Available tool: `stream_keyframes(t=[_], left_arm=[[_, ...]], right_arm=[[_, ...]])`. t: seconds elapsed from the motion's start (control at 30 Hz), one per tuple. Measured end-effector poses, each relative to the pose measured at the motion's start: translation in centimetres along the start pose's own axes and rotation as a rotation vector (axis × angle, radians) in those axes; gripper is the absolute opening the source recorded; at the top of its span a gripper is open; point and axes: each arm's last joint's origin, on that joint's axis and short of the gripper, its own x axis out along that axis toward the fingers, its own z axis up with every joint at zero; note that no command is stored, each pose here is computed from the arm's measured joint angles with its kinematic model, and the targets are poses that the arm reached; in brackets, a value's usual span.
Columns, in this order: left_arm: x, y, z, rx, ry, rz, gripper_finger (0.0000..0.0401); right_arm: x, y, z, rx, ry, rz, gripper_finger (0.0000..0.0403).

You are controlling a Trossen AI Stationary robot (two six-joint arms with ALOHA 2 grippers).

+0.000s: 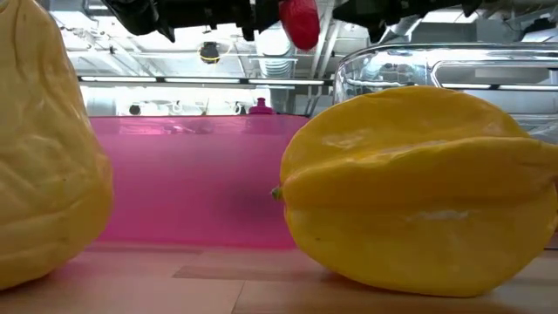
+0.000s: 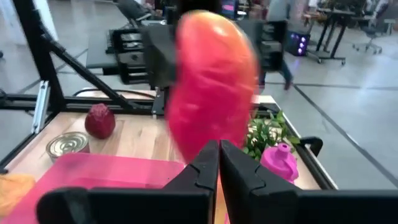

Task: Pick & Place Food Item
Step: Put the bottom mango on the left into the transparent bin

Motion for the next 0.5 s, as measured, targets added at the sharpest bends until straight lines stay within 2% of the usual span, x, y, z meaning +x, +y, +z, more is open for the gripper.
stream_keyframes(t=[0.1, 0.27, 0.5], left_arm=[[-0.1, 0.0, 0.2, -0.012, -0.017, -0.067, 0.0235], [0.0, -0.7, -0.2, -0.114, 0.029, -0.122, 0.0242], [1.2, -4.0, -3.3, -0.168, 0.127, -0.218, 0.0236]], right_arm=[[0.0, 0.0, -0.1, 0.026, 0.014, 0.0, 0.0011], [-0.3, 0.2, -0.5, 0.04, 0.066, 0.009, 0.0011], [-0.9, -0.2, -0.1, 0.041, 0.044, -0.01, 0.0011]])
